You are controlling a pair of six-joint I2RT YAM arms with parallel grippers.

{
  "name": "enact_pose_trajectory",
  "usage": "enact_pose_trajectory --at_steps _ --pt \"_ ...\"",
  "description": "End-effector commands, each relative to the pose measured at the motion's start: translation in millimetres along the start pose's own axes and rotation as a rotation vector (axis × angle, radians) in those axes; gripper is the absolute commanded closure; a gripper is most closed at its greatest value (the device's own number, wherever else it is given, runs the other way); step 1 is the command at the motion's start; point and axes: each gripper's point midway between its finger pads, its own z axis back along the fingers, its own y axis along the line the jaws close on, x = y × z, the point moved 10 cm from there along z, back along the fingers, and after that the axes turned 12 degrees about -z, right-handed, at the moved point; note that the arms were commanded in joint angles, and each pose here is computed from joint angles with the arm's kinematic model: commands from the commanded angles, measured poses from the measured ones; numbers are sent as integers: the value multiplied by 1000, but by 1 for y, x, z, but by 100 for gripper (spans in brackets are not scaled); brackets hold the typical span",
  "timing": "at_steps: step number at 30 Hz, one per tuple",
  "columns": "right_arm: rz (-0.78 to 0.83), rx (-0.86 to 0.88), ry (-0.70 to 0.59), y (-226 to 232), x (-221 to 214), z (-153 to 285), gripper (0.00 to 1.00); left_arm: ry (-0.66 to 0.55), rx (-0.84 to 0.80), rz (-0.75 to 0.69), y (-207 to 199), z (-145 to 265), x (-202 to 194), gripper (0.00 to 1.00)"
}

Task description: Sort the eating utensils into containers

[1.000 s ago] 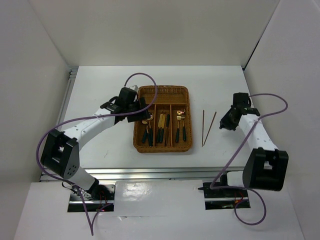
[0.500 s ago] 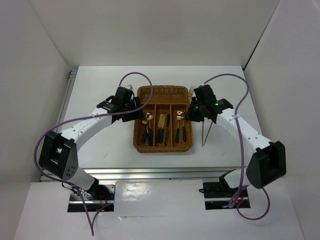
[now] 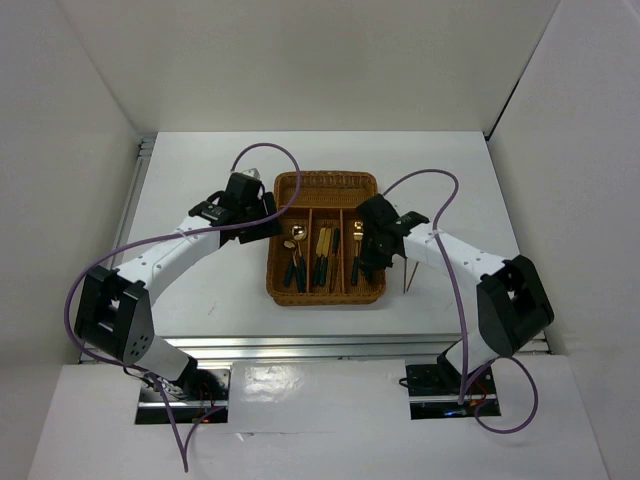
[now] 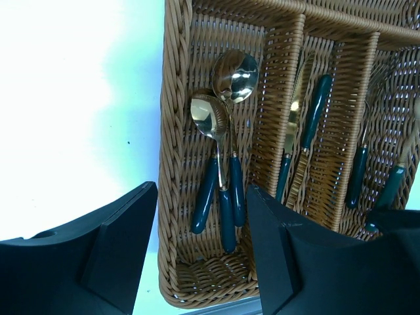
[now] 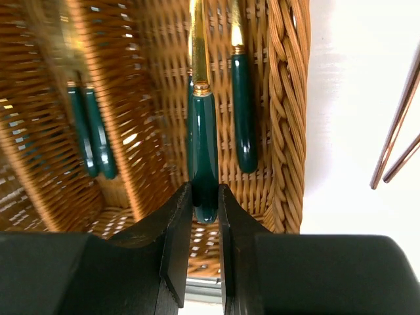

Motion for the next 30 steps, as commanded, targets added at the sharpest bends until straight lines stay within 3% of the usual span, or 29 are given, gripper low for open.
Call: enact_pose_trajectory --at_steps 1,3,10,20,26,30 --pt "19 -14 -18 6 1 -14 81 -37 1 -10 2 10 4 30" --pt "43 -23 -12 11 -4 -18 81 -29 5 -10 3 8 1 30" --pt "70 -94 -40 20 -7 -18 58 -17 0 -31 5 7 -2 30" --pt "45 -20 -269 23 21 53 36 -9 13 -62 11 -1 -12 27" --pt "-76 -8 -383 -20 54 65 34 -24 19 -61 12 4 -13 26" --pt "-138 -26 -367 -59 68 49 42 -36 24 -70 13 6 -11 26"
